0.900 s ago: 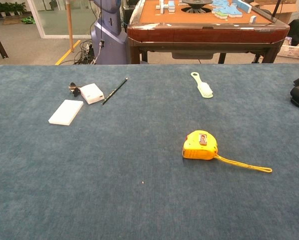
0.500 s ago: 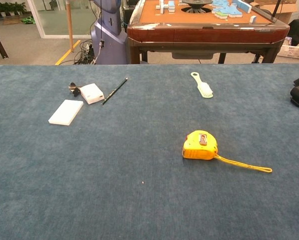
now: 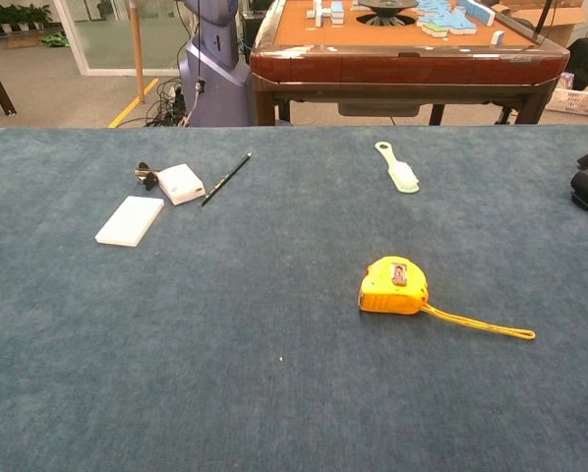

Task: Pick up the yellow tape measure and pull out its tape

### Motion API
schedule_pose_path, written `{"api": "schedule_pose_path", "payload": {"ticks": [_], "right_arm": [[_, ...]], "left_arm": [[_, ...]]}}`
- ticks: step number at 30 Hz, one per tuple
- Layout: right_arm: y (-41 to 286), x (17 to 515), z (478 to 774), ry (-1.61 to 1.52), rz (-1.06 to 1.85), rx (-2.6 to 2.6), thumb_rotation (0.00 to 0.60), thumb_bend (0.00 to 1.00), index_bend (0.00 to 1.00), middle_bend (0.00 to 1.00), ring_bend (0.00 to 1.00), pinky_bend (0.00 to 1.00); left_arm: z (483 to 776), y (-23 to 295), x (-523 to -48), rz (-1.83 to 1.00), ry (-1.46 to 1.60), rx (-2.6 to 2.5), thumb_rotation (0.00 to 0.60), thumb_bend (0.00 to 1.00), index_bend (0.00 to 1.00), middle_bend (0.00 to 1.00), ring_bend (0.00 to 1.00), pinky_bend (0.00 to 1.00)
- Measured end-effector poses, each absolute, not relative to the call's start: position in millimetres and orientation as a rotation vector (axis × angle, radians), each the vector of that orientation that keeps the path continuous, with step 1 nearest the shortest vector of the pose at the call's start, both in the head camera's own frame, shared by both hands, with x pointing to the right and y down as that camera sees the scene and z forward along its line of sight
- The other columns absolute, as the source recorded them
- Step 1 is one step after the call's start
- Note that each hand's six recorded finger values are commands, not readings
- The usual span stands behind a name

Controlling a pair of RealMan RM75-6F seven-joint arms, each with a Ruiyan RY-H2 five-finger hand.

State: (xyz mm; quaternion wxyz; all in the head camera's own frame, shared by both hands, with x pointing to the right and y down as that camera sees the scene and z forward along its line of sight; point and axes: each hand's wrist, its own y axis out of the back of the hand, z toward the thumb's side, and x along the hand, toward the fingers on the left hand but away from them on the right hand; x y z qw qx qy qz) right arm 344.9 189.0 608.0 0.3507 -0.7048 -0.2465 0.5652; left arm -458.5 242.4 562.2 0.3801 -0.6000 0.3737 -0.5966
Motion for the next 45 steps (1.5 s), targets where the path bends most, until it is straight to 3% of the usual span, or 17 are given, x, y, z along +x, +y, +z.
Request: {"api": "schedule_pose_path", "payload": {"ticks": [10,29,45], "right_arm": [[173,274,641,-0.451,1.339,-1.911,0.6,0.14,0.2,0.22,0.16,0.28],[162,214,697,-0.317,1.285,-1.983,0.6,0.16,0.2,0.24,0.16,0.28],[160,183,718,-0.252,1.289,-1.988,0.6,0.2,0.23,0.28,0.16,0.28]], "left_arm": [[560,245,-460,-1.525,0.967,-1.531,0.6,0.17,0.31,0.26,0.23,0.13],[558,247,-462,-1.526,0.974,-1.524,0.6,0.17,0.31,0.26,0.23,0.13],[557,250,-467,-1.537,0.987,-1.518,0.6,0.17,0.31,0.26,0.22,0.13]]}}
